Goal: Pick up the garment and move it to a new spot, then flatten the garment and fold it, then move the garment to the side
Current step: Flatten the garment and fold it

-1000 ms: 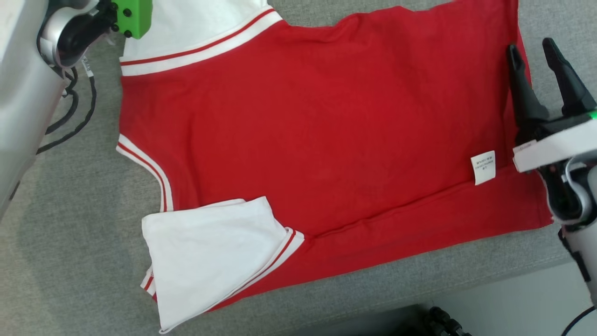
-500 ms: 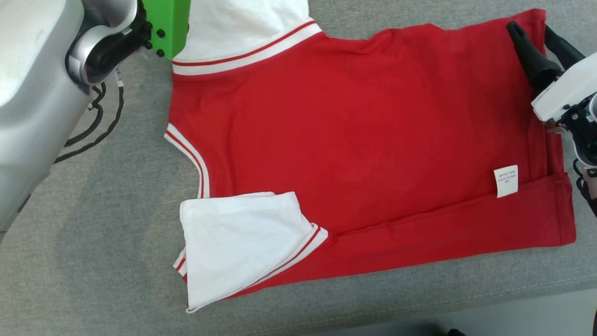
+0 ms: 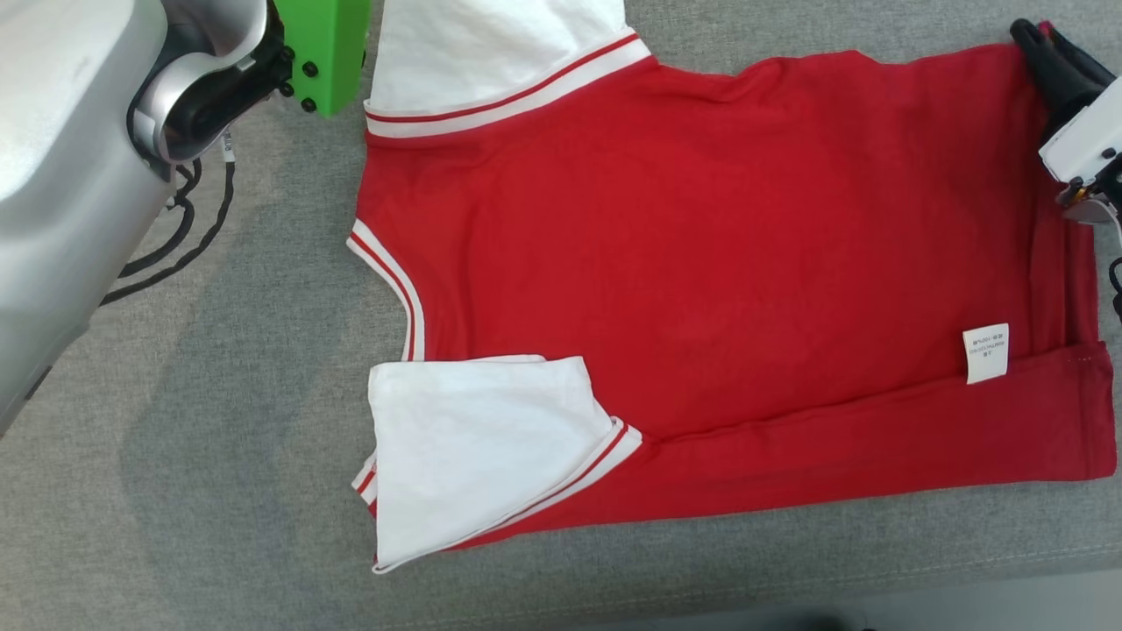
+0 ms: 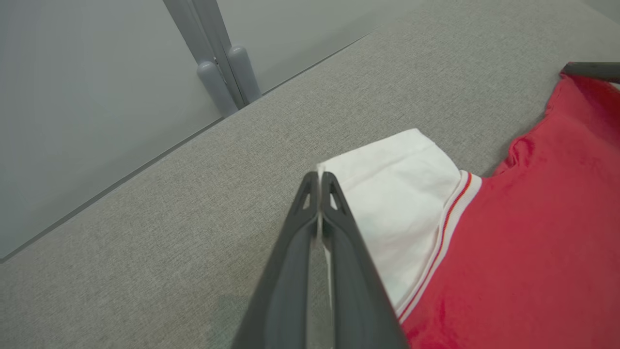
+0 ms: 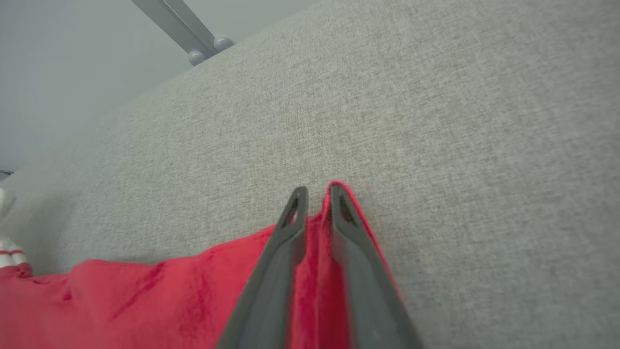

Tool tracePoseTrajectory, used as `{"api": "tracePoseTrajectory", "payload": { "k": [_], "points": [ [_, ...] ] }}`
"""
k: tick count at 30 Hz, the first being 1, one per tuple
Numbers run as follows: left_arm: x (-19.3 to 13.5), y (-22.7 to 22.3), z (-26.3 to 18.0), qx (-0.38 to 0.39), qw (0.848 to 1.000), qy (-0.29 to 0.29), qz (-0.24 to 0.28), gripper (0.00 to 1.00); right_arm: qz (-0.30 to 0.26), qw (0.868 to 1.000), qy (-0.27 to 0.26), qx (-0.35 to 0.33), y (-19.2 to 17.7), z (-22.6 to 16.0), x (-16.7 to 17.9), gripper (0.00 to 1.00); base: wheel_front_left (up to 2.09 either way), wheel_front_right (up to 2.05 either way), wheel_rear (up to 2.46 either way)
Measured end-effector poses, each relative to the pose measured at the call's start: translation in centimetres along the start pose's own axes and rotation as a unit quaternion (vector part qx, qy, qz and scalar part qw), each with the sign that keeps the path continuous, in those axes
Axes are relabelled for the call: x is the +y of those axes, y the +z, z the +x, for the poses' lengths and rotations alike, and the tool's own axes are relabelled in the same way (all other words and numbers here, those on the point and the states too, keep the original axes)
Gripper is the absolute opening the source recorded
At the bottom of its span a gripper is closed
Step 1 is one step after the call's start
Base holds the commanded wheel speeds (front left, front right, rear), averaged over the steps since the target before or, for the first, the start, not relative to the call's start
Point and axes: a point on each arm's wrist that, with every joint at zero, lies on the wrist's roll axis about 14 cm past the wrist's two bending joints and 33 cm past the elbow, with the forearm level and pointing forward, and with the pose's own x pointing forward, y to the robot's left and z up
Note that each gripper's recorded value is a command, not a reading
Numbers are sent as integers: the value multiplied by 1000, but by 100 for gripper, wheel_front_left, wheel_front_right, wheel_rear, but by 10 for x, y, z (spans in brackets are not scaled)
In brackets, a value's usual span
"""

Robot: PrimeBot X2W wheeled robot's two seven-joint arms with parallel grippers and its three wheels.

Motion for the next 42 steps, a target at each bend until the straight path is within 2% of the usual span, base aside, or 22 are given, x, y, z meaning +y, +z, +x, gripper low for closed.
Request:
{"api": "tracePoseTrajectory", "payload": {
  "k": [9,13,15,20,22,32,38,42],
  "points": [
    [19,12,-8,-36,999,28,6,0,-4,999,4,-38,24,-1,3,0,0,0,0],
    [28,30,-12,-76,995,40,40,0,-1,996,6,-85,49,0,5,0,0,0,0],
    [32,44,-15,-109,991,46,67,0,1,993,6,-116,64,0,5,0,0,0,0],
    [45,82,-29,-208,973,63,82,0,0,984,19,-175,94,1,15,0,0,0,0],
    [44,86,-31,-222,970,61,83,0,-9,984,23,-178,96,2,18,0,0,0,0],
    [14,43,-46,-174,983,14,50,0,-38,987,46,-150,80,-9,28,0,0,0,0],
    [4,22,-77,-172,984,6,43,0,-37,988,40,-143,73,-27,20,0,0,0,0],
    [-15,13,-98,-189,982,-7,25,0,-35,989,40,-140,66,-40,18,0,0,0,0]
  ]
}}
